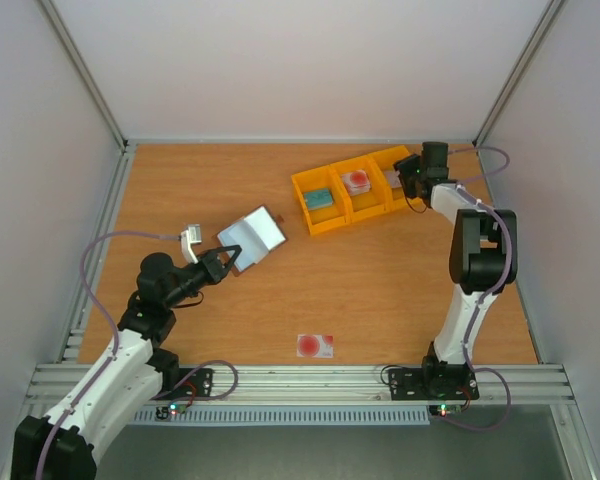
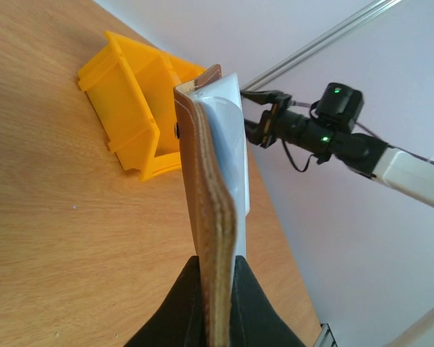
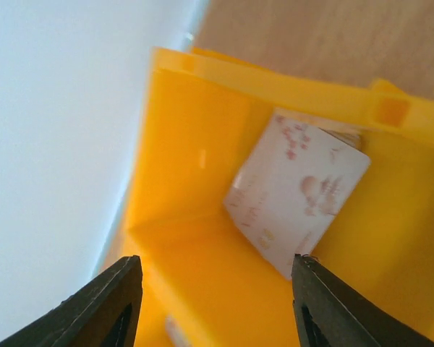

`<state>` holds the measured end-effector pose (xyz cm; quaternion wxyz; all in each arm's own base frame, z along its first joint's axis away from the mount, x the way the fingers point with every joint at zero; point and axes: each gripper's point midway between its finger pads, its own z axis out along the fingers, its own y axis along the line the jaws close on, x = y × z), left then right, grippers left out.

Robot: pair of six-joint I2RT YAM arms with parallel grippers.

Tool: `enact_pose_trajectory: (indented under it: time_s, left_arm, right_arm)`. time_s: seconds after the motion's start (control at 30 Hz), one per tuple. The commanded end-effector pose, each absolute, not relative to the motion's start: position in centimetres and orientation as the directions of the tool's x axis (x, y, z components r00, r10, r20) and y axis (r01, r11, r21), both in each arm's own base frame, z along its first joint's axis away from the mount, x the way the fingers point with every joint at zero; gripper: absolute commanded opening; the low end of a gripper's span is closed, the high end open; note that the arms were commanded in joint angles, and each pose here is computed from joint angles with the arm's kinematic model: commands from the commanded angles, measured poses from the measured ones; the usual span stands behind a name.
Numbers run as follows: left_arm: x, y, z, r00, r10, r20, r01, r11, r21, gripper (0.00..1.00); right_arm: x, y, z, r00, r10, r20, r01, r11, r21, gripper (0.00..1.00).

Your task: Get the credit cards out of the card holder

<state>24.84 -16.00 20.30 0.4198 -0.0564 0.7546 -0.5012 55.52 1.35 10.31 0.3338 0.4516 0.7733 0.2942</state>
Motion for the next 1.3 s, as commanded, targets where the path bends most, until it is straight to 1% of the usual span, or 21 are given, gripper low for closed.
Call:
enact_pose_trajectory:
  time_s: [0.0, 0.07, 0.1, 0.17, 0.2, 0.27, 0.33, 0.4, 0.43, 0.5, 0.53, 0.6, 0.67, 0.7, 0.77, 0.83, 0.9, 0.97, 1.13, 1.27]
  left_arm:
    - [25.0, -16.0, 21.7, -0.599, -0.509, -0.619, 0.398, 0.481, -0.781, 0.0]
    - [24.6, -16.4, 22.3, -0.595, -0.49, -0.637, 0.44, 0.464, -0.769, 0.0]
    - [24.2, -16.7, 22.9, -0.59, -0.476, -0.652, 0.476, 0.448, -0.757, 0.0]
    - [23.5, -17.4, 23.9, -0.577, -0.443, -0.687, 0.543, 0.42, -0.727, 0.0]
    - [23.3, -17.5, 24.2, -0.568, -0.429, -0.703, 0.566, 0.416, -0.712, 0.0]
    - [23.0, -17.8, 24.5, -0.555, -0.403, -0.728, 0.601, 0.41, -0.686, 0.0]
    - [22.4, -18.3, 24.9, -0.547, -0.37, -0.751, 0.643, 0.389, -0.66, 0.0]
    - [22.0, -18.8, 24.7, -0.561, -0.331, -0.759, 0.659, 0.375, -0.652, 0.0]
    - [22.1, -18.8, 24.1, -0.583, -0.324, -0.745, 0.636, 0.388, -0.667, 0.0]
    - [23.0, -18.1, 21.0, -0.687, -0.353, -0.636, 0.473, 0.448, -0.759, 0.0]
    - [23.2, -18.0, 18.9, -0.743, -0.364, -0.561, 0.383, 0.456, -0.803, 0.0]
    - [23.2, -18.2, 17.3, -0.786, -0.369, -0.496, 0.319, 0.446, -0.836, 0.0]
    - [22.9, -19.1, 18.2, -0.785, -0.325, -0.527, 0.385, 0.41, -0.827, 0.0]
    - [22.5, -19.8, 19.0, -0.776, -0.296, -0.556, 0.438, 0.382, -0.814, 0.0]
    - [21.8, -20.7, 19.7, -0.764, -0.263, -0.589, 0.496, 0.344, -0.797, 0.0]
    - [21.6, -21.0, 19.0, -0.761, -0.248, -0.599, 0.505, 0.353, -0.788, 0.0]
    - [21.6, -21.0, 18.4, -0.766, -0.249, -0.593, 0.493, 0.366, -0.789, 0.0]
    - [21.2, -21.3, 19.0, -0.758, -0.232, -0.61, 0.526, 0.338, -0.781, 0.0]
    - [20.4, -21.8, 20.3, -0.721, -0.205, -0.662, 0.598, 0.297, -0.744, 0.0]
    - [20.1, -21.9, 21.0, -0.697, -0.199, -0.689, 0.634, 0.278, -0.722, 0.0]
  right_arm:
    - [55.3, 1.0, 18.6, -0.386, 0.799, -0.46, 0.347, 0.588, 0.731, 0.57]
    - [54.8, 2.3, 21.9, -0.418, 0.736, -0.533, 0.214, 0.65, 0.729, 0.56]
    - [54.3, 3.5, 23.7, -0.443, 0.686, -0.577, 0.117, 0.683, 0.721, 0.55]
    - [52.7, 6.9, 27.6, -0.477, 0.555, -0.681, -0.127, 0.723, 0.679, 0.54]
    - [51.3, 9.2, 29.2, -0.491, 0.457, -0.742, -0.263, 0.734, 0.626, 0.54]
    - [47.5, 14.0, 31.6, -0.506, 0.297, -0.81, -0.491, 0.672, 0.554, 0.54]
    - [42.6, 18.5, 33.6, -0.51, 0.168, -0.843, -0.681, 0.52, 0.516, 0.54]
    - [37.8, 22.0, 33.8, -0.533, 0.038, -0.845, -0.774, 0.383, 0.505, 0.55]
    - [35.8, 23.3, 33.5, -0.534, -0.027, -0.845, -0.795, 0.355, 0.492, 0.55]
    - [33.3, 25.0, 31.9, -0.547, -0.139, -0.826, -0.798, 0.386, 0.463, 0.55]
    - [32.3, 25.4, 31.1, -0.561, -0.174, -0.809, -0.792, 0.397, 0.464, 0.55]
    - [30.8, 26.2, 29.8, -0.611, -0.197, -0.767, -0.765, 0.396, 0.507, 0.54]
    - [29.5, 27.1, 27.8, -0.669, -0.221, -0.709, -0.724, 0.409, 0.556, 0.5]
    - [28.7, 27.6, 26.4, -0.691, -0.247, -0.679, -0.707, 0.425, 0.565, 0.49]
    - [26.5, 29.0, 23.6, -0.713, -0.316, -0.625, -0.697, 0.415, 0.585, 0.47]
    - [24.8, 30.1, 21.4, -0.729, -0.354, -0.585, -0.684, 0.386, 0.618, 0.47]
    - [24.3, 30.2, 19.5, -0.751, -0.367, -0.55, -0.661, 0.406, 0.632, 0.46]
    - [24.4, 29.9, 18.3, -0.755, -0.374, -0.539, -0.656, 0.433, 0.619, 0.48]
    - [24.2, 29.4, 17.1, -0.741, -0.408, -0.533, -0.672, 0.445, 0.592, 0.53]
    - [25.4, 27.4, 15.7, -0.766, -0.392, -0.51, -0.642, 0.511, 0.572, 0.52]
